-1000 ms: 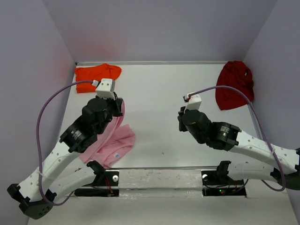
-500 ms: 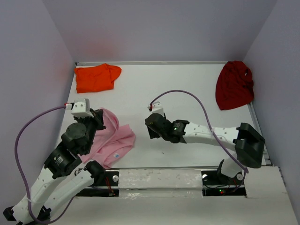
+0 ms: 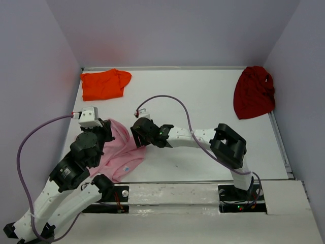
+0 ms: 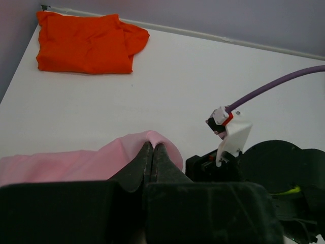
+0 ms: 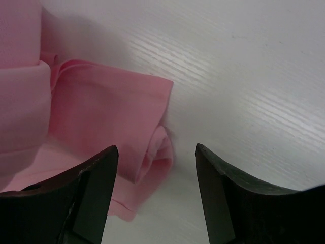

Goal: Fold and stack the t-shirts
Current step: Flatten the tshirt out

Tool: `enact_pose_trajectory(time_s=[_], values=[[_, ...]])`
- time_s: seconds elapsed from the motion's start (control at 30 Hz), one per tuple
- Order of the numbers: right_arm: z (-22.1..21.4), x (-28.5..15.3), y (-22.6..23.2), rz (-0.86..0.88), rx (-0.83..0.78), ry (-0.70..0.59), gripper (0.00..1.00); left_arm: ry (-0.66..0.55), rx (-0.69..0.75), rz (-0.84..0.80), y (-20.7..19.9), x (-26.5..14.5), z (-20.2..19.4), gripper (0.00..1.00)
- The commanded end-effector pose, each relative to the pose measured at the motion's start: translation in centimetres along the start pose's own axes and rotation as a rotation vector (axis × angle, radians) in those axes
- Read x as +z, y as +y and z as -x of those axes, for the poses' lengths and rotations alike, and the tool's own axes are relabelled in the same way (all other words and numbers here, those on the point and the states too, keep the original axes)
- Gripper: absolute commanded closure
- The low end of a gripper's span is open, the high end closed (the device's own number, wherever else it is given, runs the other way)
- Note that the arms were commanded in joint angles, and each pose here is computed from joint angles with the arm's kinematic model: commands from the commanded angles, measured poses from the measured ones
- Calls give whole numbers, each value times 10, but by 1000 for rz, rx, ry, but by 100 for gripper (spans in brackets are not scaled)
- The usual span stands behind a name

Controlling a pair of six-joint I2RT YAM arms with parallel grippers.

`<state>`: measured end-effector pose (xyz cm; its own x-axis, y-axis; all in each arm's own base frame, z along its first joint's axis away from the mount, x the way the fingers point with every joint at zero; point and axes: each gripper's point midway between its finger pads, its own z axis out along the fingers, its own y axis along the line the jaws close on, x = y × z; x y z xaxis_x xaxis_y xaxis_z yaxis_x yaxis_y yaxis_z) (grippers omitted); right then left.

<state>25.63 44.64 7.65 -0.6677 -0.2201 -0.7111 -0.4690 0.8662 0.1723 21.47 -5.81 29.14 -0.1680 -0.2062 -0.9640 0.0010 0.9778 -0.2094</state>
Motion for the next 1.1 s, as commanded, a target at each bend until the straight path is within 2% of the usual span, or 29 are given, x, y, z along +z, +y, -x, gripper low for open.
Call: enact_pose_trajectory(time_s=[0.0,0.27,0.6,0.73,0.77,0.8,0.83,0.87,0.9,0.93,1.07], values=[[32,8,34,99,17,-64,31,-62,-65,-37,-3,-13,28,100],[32,38,39,102,32,-48,31,-59,-60,-71,-3,-23,37,100],[6,64,32,100,74,29,33,-47,-54,-127,-12,-29,43,100],[-5,67,32,102,102,59,46,-58,-60,-136,-13,-32,49,100],[-10,68,32,105,99,71,58,-62,-61,-134,-12,-33,52,100],[-11,68,32,106,101,74,66,-64,-59,-131,-11,-33,52,100],[-11,67,32,110,107,75,83,-66,-58,-127,-10,-34,54,100],[-9,69,28,104,113,73,83,-70,-59,-123,-9,-34,56,100],[-10,67,28,107,115,77,96,-72,-57,-121,-8,-35,57,100],[-10,67,28,105,118,76,100,-72,-49,-109,-6,-35,57,100],[-9,62,24,97,113,72,100,-80,-42,-101,-3,-36,61,100]])
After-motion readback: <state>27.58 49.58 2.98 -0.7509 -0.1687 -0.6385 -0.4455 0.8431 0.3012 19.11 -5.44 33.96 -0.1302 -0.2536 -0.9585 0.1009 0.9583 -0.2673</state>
